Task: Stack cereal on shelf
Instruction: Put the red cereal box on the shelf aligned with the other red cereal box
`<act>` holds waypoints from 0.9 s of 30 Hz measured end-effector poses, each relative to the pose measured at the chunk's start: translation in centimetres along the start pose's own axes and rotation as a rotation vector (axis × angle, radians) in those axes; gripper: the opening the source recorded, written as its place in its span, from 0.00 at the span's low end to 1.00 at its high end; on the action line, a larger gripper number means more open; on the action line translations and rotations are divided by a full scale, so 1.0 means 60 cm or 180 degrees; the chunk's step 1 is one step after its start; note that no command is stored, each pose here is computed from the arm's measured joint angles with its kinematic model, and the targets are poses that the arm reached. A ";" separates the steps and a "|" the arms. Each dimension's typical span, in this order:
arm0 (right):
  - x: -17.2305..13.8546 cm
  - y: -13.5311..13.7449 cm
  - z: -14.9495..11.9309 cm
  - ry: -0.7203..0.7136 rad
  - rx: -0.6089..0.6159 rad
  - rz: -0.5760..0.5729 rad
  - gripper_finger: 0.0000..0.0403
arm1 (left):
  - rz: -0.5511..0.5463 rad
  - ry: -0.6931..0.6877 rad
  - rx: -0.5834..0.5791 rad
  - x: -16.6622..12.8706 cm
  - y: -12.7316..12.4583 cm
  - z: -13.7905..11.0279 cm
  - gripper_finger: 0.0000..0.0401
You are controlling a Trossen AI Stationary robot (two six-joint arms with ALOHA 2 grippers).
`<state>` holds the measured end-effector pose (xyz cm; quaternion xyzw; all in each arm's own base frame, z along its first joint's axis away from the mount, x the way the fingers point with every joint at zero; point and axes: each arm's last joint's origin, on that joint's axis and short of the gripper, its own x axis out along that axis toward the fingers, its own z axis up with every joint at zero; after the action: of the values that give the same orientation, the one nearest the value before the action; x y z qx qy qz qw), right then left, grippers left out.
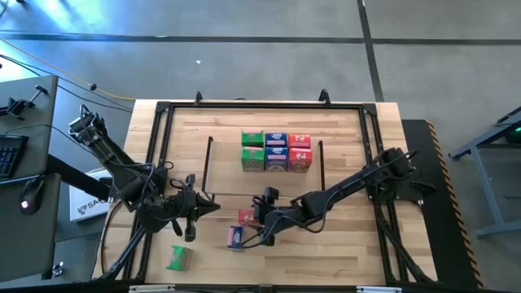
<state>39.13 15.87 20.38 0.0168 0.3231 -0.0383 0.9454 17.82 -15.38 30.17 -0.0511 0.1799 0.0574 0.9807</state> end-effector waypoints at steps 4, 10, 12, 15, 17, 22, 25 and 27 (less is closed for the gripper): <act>0.002 -0.004 0.001 0.0018 0.0036 0.0000 0.62 | 0.0003 0.0007 -0.0015 0.000 0.000 0.000 0.01; 0.002 -0.005 0.002 0.0073 0.0079 0.0155 0.44 | 0.0001 0.0006 -0.0018 0.000 0.000 0.000 0.01; 0.002 -0.004 0.001 0.0091 0.0075 0.0183 0.41 | 0.0002 0.0005 -0.0018 0.000 0.000 0.000 0.01; 0.002 -0.004 0.000 0.0134 0.0098 0.0261 0.39 | 0.0004 0.0005 -0.0019 0.000 0.000 0.000 0.01; 0.002 -0.004 -0.002 0.0167 0.0129 0.0250 0.39 | 0.0006 0.0004 -0.0019 0.000 0.000 0.000 0.01; 0.003 -0.004 -0.003 0.0184 0.0184 0.0234 0.43 | 0.0009 0.0002 -0.0019 0.000 0.000 0.000 0.01; 0.003 -0.005 -0.004 0.0198 0.0210 0.0224 0.47 | 0.0010 0.0002 -0.0019 0.000 0.000 0.000 0.01; 0.003 -0.005 -0.005 0.0200 0.0218 0.0223 0.51 | 0.0010 0.0002 -0.0019 0.000 0.000 0.000 0.01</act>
<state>39.07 15.60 20.06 0.0617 0.3503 -0.0157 0.9345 17.80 -15.36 30.15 -0.0538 0.1801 0.0594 0.9804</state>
